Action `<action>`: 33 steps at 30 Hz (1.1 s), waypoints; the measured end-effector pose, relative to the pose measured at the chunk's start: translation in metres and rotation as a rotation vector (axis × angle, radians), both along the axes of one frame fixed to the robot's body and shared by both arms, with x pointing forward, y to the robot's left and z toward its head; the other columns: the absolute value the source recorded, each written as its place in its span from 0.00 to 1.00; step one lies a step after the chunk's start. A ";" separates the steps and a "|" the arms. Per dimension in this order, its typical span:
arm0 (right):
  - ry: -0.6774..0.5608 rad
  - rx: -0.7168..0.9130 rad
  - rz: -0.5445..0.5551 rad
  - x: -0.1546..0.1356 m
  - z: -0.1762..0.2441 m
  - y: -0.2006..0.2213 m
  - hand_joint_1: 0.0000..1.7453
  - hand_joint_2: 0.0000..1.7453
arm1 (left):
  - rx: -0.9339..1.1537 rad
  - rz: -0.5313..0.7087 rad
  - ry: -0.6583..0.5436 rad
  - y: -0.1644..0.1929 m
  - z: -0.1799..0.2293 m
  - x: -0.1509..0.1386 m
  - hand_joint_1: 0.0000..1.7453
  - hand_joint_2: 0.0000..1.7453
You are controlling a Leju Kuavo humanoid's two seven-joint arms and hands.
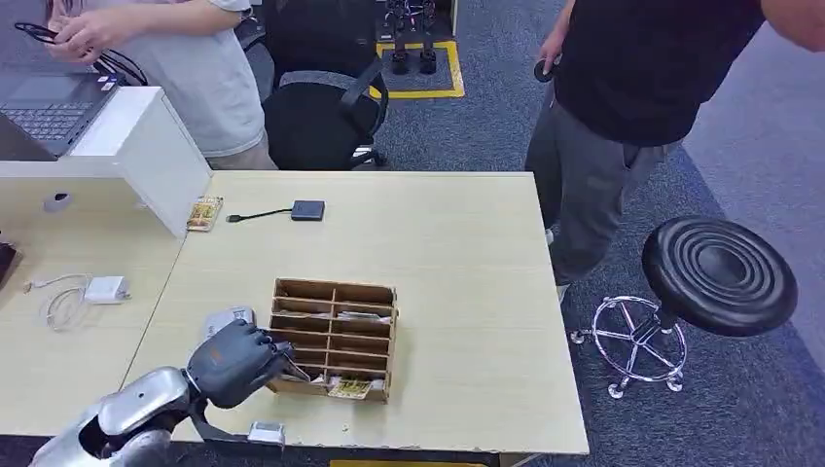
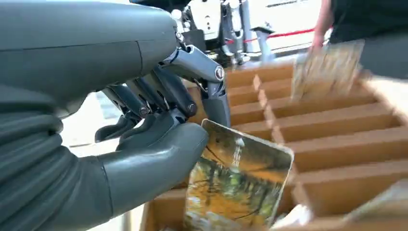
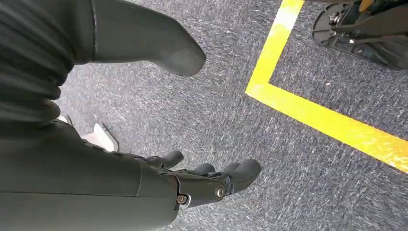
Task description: Pass the card to the sensor for recognition and then transmit it.
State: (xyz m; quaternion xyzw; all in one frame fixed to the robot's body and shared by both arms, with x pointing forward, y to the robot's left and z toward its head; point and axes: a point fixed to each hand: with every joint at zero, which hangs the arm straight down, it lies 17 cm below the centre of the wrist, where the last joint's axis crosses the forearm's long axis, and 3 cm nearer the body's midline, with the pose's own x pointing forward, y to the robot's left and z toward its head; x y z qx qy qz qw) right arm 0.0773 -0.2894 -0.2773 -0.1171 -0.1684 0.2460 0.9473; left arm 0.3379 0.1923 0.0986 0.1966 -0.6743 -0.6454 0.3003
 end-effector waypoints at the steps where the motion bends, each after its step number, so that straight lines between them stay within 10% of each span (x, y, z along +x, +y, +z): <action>1: -0.001 0.001 0.002 0.000 0.000 0.000 0.00 1.00 | -0.023 -0.012 0.004 -0.002 0.007 -0.001 1.00 1.00; 24: 0.000 0.004 0.013 0.000 0.000 0.002 0.00 1.00 | -0.165 -0.074 -0.164 -0.001 0.110 0.004 1.00 1.00; 33: 0.001 0.004 0.051 0.004 0.000 0.010 0.00 1.00 | -0.125 0.183 -0.497 0.003 0.180 0.088 1.00 1.00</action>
